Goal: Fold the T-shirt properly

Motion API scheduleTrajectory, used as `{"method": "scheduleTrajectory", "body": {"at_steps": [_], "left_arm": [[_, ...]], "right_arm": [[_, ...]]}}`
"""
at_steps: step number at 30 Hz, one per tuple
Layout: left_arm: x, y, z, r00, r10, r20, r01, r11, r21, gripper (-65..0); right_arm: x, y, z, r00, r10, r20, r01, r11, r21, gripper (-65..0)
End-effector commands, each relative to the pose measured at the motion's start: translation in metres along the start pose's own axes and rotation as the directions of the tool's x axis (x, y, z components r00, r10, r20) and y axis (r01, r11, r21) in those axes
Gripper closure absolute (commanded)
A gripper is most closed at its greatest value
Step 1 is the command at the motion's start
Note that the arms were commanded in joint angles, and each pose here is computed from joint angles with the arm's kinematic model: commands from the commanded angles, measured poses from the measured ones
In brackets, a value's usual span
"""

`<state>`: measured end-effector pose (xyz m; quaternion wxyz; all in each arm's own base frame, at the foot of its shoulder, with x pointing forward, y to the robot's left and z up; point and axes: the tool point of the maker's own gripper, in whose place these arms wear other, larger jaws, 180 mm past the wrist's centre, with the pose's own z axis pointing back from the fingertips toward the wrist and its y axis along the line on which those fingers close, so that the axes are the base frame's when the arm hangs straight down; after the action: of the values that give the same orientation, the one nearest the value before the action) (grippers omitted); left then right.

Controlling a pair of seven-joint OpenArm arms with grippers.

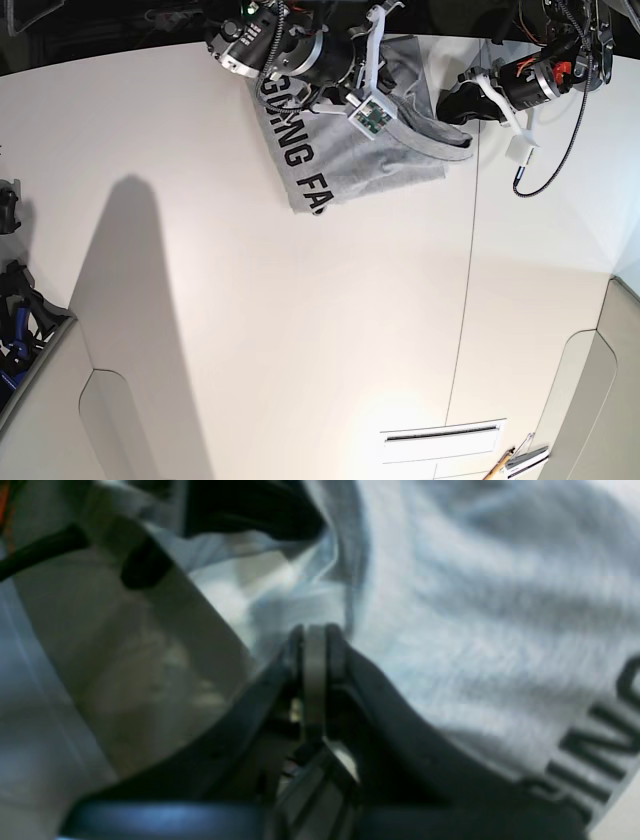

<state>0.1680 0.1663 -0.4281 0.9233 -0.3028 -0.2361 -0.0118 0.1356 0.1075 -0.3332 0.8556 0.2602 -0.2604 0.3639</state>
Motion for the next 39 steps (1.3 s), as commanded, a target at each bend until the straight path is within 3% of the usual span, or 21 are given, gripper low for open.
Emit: {"method": "scheduleTrajectory", "body": {"at_steps": [1,3,6,11,14,19,22,25,29,33,36,39], "left_arm": [[-0.001,0.004,0.004,1.000,-0.011,-0.014,0.011,1.000,0.019,0.0],[0.000,0.004,0.004,1.000,-0.011,-0.012,0.012,1.000,0.019,0.0],[0.003,0.006,0.005,1.000,-0.014,0.001,0.014,1.000,0.023,0.0],[0.035,0.019,0.031,0.992,-0.009,0.128,0.003,0.999,0.049,0.0],[0.055,0.018,0.056,0.978,0.017,0.208,-0.020,1.000,0.013,0.0],[0.056,-0.019,0.078,0.979,0.069,0.193,-0.035,0.984,-0.174,0.0],[0.043,-0.030,0.074,0.988,0.050,0.143,-0.022,0.981,-0.194,0.0],[0.033,-0.046,0.060,0.995,0.037,0.091,-0.014,0.970,-0.243,0.0],[0.012,-0.075,0.038,1.000,0.013,-0.002,-0.013,0.942,-0.335,0.0],[-0.005,-0.101,0.023,0.997,-0.020,-0.075,-0.013,0.911,-0.413,0.0],[-0.019,-0.106,0.013,0.990,-0.062,-0.130,0.004,0.914,-0.406,0.0],[-0.024,-0.091,0.004,0.985,-0.103,-0.137,0.054,0.945,-0.322,0.0]], "right_arm": [[0.014,0.008,0.003,0.999,0.013,0.052,-0.015,0.999,0.037,0.0],[0.020,0.013,0.004,0.997,0.036,0.075,-0.041,0.997,0.068,0.0],[0.034,0.004,0.006,0.992,0.069,0.106,-0.073,0.996,0.041,0.0],[0.066,-0.031,0.012,0.973,0.181,0.143,-0.168,0.981,-0.093,0.0],[0.086,-0.055,0.020,0.961,0.220,0.170,-0.191,0.966,-0.173,0.0],[0.115,-0.116,0.042,0.951,0.207,0.229,-0.127,0.938,-0.323,0.0],[0.116,-0.160,0.047,0.964,0.132,0.231,-0.039,0.929,-0.369,0.0],[0.112,-0.192,0.036,0.975,0.048,0.217,0.027,0.944,-0.330,0.0],[0.108,-0.204,0.008,0.984,-0.017,0.177,0.045,0.987,-0.155,0.0],[0.089,-0.215,-0.018,0.994,-0.083,0.075,0.088,0.995,-0.054,0.0],[0.070,-0.213,-0.029,0.990,-0.139,0.009,0.138,0.990,0.037,0.0],[0.049,-0.203,-0.031,0.980,-0.186,-0.064,0.192,0.975,0.113,0.0]]}}
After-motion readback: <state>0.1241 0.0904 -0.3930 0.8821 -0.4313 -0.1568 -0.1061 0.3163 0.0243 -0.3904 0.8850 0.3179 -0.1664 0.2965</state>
